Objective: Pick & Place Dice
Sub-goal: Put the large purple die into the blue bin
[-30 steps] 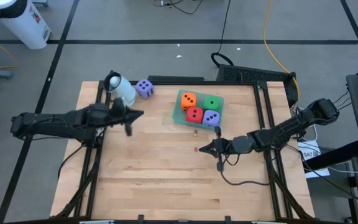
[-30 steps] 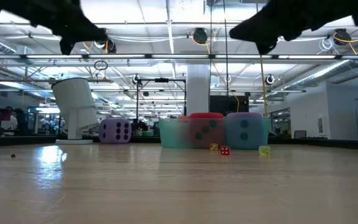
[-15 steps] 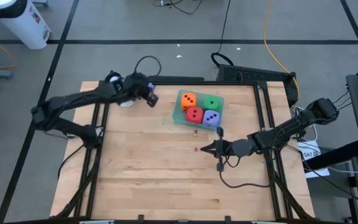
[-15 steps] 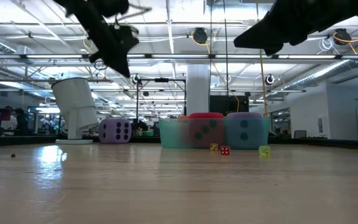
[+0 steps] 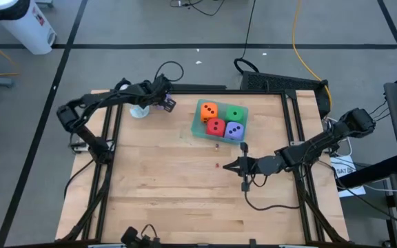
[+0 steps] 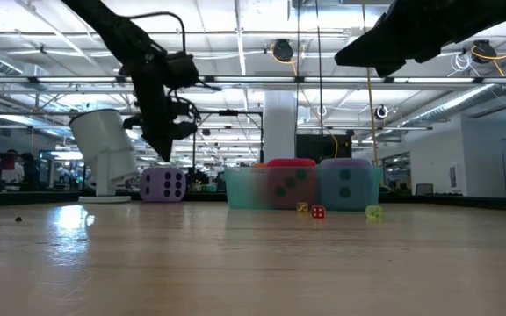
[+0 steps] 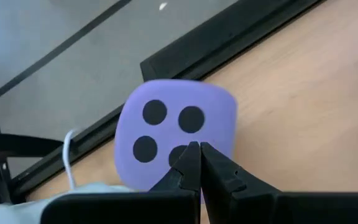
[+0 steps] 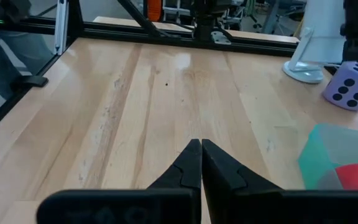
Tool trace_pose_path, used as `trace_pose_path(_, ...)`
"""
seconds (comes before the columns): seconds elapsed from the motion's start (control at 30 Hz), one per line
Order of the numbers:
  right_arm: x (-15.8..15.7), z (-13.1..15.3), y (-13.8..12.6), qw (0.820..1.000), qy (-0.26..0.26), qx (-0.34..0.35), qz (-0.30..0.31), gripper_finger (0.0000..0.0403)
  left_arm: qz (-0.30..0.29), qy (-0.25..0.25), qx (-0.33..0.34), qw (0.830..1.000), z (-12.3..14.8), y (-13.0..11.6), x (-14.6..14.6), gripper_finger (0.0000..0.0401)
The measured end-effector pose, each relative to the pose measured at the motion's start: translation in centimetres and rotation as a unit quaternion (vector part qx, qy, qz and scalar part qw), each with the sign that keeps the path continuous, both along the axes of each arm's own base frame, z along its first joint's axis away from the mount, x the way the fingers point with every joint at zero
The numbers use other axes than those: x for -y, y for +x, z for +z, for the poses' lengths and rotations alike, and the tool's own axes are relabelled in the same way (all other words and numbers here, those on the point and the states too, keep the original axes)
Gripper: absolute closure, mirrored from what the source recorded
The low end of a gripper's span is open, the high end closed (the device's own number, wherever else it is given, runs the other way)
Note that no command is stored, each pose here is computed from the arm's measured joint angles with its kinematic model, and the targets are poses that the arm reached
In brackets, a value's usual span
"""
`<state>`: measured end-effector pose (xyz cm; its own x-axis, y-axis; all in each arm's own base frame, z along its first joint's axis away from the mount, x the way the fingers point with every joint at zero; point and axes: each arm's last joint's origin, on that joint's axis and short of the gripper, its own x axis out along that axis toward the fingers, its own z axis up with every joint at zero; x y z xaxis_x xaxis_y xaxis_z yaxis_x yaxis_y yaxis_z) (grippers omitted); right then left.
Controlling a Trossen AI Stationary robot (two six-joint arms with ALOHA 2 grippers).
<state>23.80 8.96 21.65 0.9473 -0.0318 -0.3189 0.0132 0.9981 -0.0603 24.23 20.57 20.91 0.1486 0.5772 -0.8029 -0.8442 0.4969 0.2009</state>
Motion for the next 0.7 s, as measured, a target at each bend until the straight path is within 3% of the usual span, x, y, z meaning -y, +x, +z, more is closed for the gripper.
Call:
trace_pose_path(0.17,0.0,0.1,0.0,1.0,-0.005,0.003,0.002,0.0401,-0.003,-0.003,-0.015,1.0,-1.4,0.3,-0.9,0.0397)
trace_pose_path(0.33,0.0,0.3,0.1,1.0,-0.011,0.015,0.006,0.0402,-0.053,-0.044,-0.028,0.997,-1.9,0.5,-0.4,0.0398)
trace_pose_path(0.43,0.0,0.4,0.1,1.0,-0.013,0.019,0.007,0.0401,-0.113,-0.097,-0.024,0.989,-1.8,1.0,1.3,0.0398)
trace_pose_path(0.53,0.0,0.4,0.1,1.0,-0.015,0.02,0.007,0.0402,-0.174,-0.176,-0.05,0.968,-2.3,1.2,4.3,0.0399)
trace_pose_path(0.57,0.0,0.4,0.1,1.0,-0.016,0.02,0.008,0.0402,-0.191,-0.179,-0.054,0.964,-1.9,1.3,5.4,0.0398)
trace_pose_path(0.7,0.0,0.4,0.1,1.0,-0.02,0.02,0.009,0.0401,-0.241,-0.091,-0.002,0.966,2.1,2.5,8.9,0.0399)
